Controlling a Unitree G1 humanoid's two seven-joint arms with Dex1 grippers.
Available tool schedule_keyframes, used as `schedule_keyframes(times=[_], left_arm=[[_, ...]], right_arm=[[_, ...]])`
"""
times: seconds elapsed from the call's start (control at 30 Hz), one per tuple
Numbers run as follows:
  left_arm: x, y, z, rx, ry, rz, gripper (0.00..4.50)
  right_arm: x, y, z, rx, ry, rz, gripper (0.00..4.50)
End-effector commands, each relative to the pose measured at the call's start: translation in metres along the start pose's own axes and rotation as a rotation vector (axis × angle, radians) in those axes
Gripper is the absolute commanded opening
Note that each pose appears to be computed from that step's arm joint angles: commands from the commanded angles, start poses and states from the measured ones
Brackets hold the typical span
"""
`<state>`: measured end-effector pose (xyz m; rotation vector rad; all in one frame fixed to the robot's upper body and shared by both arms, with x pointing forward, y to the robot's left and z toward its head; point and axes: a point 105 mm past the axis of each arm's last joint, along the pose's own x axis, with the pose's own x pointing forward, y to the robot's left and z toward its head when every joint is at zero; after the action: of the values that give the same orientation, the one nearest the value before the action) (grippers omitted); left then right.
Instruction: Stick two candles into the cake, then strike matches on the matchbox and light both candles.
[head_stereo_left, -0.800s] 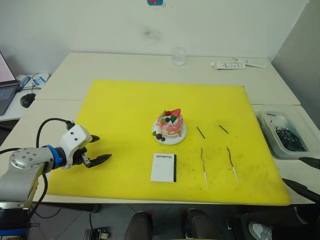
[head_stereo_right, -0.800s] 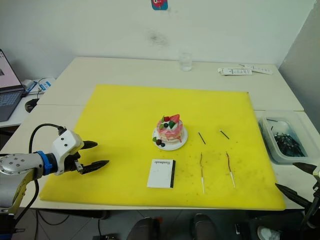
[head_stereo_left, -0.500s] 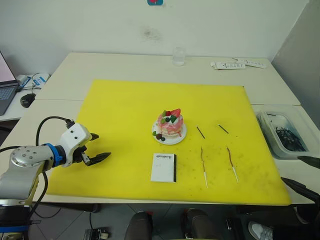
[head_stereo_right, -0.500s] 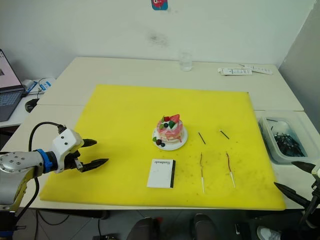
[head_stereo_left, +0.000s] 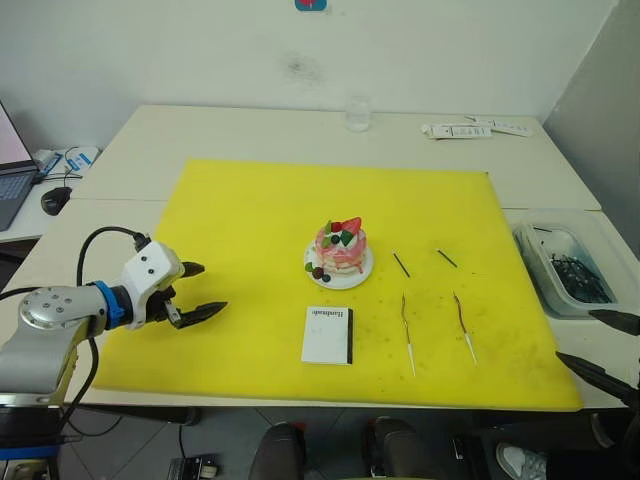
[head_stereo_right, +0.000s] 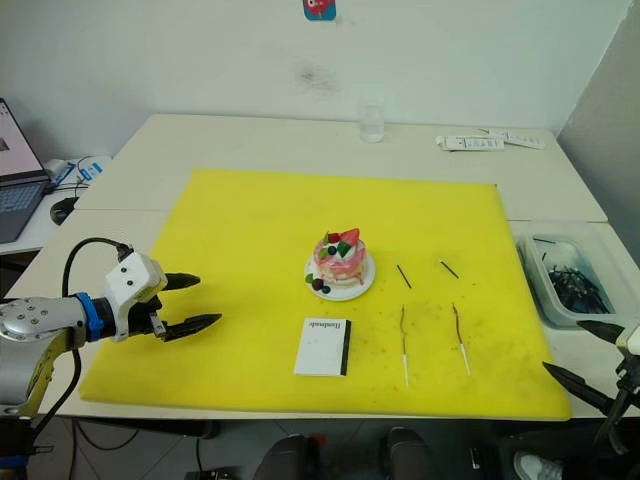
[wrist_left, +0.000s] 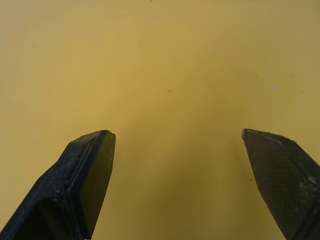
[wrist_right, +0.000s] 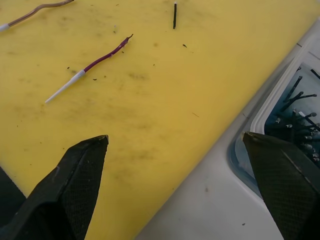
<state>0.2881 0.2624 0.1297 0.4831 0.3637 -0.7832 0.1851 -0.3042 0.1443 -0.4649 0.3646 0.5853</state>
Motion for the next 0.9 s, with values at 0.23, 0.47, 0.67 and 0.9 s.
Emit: schedule_keyframes(times=[0.23, 0.47, 0.67, 0.9], left_arm=[[-0.002, -0.037, 0.027, -0.092, -0.072, -0.214, 4.48], [0.010, -0.102, 0.064, -0.039, -0.167, -0.485, 4.48], [0.023, -0.136, 0.104, 0.034, -0.319, -0.619, 4.48], [0.029, -0.159, 0.126, 0.089, -0.408, -0.789, 4.48]], right_arm=[[0.004, 0.003, 0.025, -0.057, -0.051, 0.000, 4.50], [0.015, 0.029, 0.057, -0.070, -0.090, 0.054, 4.50], [0.031, 0.058, 0.066, -0.027, -0.088, -0.009, 4.50], [0.056, 0.088, 0.044, 0.117, -0.029, -0.100, 4.50]])
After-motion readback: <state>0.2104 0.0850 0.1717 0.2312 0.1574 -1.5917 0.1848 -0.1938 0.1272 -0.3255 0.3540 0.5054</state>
